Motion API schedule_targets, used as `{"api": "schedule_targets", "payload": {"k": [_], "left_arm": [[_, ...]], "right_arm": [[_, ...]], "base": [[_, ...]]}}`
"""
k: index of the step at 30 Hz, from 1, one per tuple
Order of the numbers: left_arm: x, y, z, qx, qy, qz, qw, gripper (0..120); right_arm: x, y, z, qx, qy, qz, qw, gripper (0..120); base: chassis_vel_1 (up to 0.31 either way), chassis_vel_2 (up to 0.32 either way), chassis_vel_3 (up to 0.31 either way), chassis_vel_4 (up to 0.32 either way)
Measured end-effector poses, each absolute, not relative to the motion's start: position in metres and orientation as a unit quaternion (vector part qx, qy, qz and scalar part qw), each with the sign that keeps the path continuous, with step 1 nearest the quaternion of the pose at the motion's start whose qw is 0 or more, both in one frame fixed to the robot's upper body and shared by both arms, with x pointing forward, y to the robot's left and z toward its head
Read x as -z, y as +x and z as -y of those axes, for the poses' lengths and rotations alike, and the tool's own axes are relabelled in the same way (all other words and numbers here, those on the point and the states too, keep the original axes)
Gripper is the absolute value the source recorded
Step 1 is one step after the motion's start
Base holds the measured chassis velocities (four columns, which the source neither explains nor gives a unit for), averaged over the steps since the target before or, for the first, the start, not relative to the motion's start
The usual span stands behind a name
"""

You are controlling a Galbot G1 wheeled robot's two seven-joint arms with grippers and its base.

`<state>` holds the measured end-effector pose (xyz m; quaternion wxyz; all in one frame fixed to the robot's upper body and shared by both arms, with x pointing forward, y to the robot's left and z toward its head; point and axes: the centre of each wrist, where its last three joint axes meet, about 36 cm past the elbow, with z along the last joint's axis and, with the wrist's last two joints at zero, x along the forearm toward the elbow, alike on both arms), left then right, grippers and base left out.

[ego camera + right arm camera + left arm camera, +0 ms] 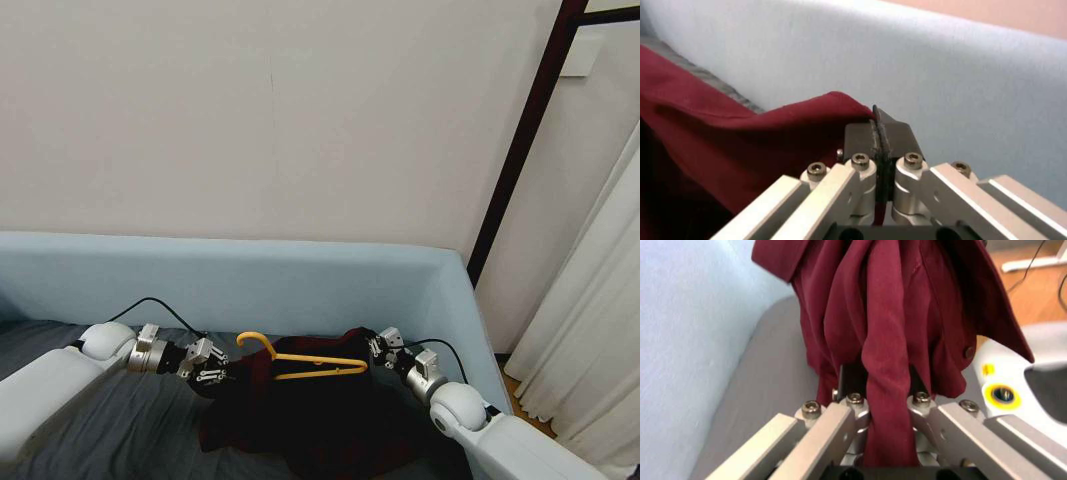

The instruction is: Pick up the clothes from the sofa and hang them on the clothes hanger.

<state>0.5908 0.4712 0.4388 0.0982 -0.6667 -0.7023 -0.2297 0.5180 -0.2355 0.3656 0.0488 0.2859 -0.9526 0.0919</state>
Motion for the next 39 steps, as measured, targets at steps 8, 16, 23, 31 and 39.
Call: {"api": "schedule_targets", "payload": {"k": [8, 16, 23, 31, 39], "left_arm": [[-0.445, 0.59, -0.483, 0.281, -0.633, 0.714, 0.101, 1], [-0.453, 0.596, -0.482, 0.301, -0.622, 0.715, 0.107, 1], [-0.442, 0.594, -0.476, 0.291, -0.606, 0.732, 0.111, 1], [-0.446, 0.6, -0.464, 0.29, -0.594, 0.743, 0.106, 1], [-0.464, 0.615, -0.421, 0.262, -0.612, 0.742, 0.081, 1]], "right_arm": [[-0.387, 0.508, 0.24, -0.116, 0.291, 0.949, 0.025, 0], [-0.414, 0.485, 0.241, -0.134, 0.303, 0.944, -0.003, 0], [-0.447, 0.476, 0.237, -0.123, 0.304, 0.944, -0.018, 0], [-0.476, 0.458, 0.225, -0.117, 0.312, 0.943, -0.008, 0], [-0.513, 0.441, 0.197, -0.103, 0.295, 0.949, 0.032, 0]], "base": [[0.0, 0.0, 0.0, 0.0], [0.0, 0.0, 0.0, 0.0], [0.0, 0.0, 0.0, 0.0], [0.0, 0.0, 0.0, 0.0], [0.0, 0.0, 0.0, 0.0]]}}
